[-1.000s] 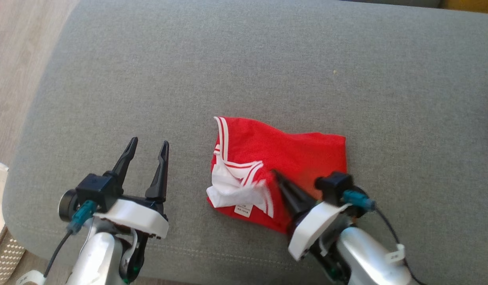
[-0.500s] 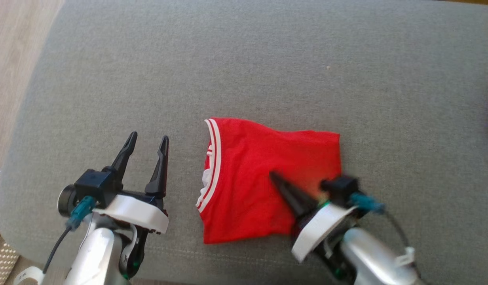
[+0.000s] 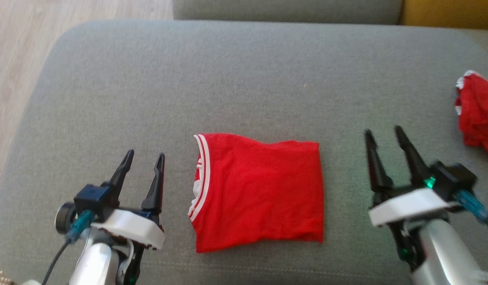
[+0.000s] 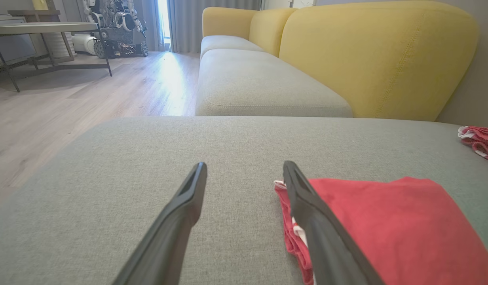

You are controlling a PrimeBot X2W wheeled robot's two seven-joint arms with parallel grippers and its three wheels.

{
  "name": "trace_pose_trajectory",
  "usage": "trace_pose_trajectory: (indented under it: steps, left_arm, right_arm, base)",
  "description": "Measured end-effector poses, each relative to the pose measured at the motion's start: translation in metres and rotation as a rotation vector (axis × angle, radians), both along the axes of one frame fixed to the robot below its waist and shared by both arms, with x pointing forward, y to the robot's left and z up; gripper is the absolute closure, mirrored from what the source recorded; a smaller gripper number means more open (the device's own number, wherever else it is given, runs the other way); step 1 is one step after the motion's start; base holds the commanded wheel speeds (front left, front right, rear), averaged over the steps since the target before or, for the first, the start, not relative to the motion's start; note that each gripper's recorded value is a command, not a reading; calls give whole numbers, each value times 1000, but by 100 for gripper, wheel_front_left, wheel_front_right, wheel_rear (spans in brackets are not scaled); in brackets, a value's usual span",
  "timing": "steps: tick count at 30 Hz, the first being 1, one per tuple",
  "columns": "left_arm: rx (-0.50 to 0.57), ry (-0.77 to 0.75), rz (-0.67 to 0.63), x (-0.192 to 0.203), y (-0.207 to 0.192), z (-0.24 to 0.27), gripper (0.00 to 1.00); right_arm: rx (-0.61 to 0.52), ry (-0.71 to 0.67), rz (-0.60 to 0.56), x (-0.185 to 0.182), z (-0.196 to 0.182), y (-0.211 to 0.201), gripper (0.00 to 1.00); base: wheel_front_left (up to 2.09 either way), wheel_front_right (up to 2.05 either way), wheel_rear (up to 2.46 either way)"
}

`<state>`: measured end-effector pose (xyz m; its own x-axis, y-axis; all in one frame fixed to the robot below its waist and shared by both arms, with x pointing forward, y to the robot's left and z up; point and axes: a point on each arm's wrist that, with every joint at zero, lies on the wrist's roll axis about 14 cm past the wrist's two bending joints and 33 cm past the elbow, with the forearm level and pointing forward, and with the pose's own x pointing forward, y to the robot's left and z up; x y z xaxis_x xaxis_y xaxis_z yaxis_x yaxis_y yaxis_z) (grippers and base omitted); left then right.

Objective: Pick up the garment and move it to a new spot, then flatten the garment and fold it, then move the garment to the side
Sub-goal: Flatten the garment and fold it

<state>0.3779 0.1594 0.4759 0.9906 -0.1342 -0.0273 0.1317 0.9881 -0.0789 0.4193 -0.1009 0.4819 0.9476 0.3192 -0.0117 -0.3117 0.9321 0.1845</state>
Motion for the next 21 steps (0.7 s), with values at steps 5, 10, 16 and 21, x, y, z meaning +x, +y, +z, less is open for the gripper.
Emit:
trace_pose_trajectory:
  steps: [5, 10, 16, 21]
  left_arm:
    - [10, -1, -13, -9, -3, 3, 0]
    - [21, 9, -32, -17, -6, 2, 0]
    - [15, 13, -34, -27, -8, 2, 0]
    - [4, 22, -39, -32, -11, 1, 0]
  right_arm:
    - [-30, -27, -86, -18, 14, -27, 0]
    - [-59, -23, -125, -37, 20, -42, 0]
    - [-80, -6, -136, -57, 21, -47, 0]
    - [-84, -7, -155, -70, 24, -54, 0]
  base:
    - [0, 0, 0]
    - [0, 0, 0]
    - [0, 0, 0]
    - [0, 0, 0]
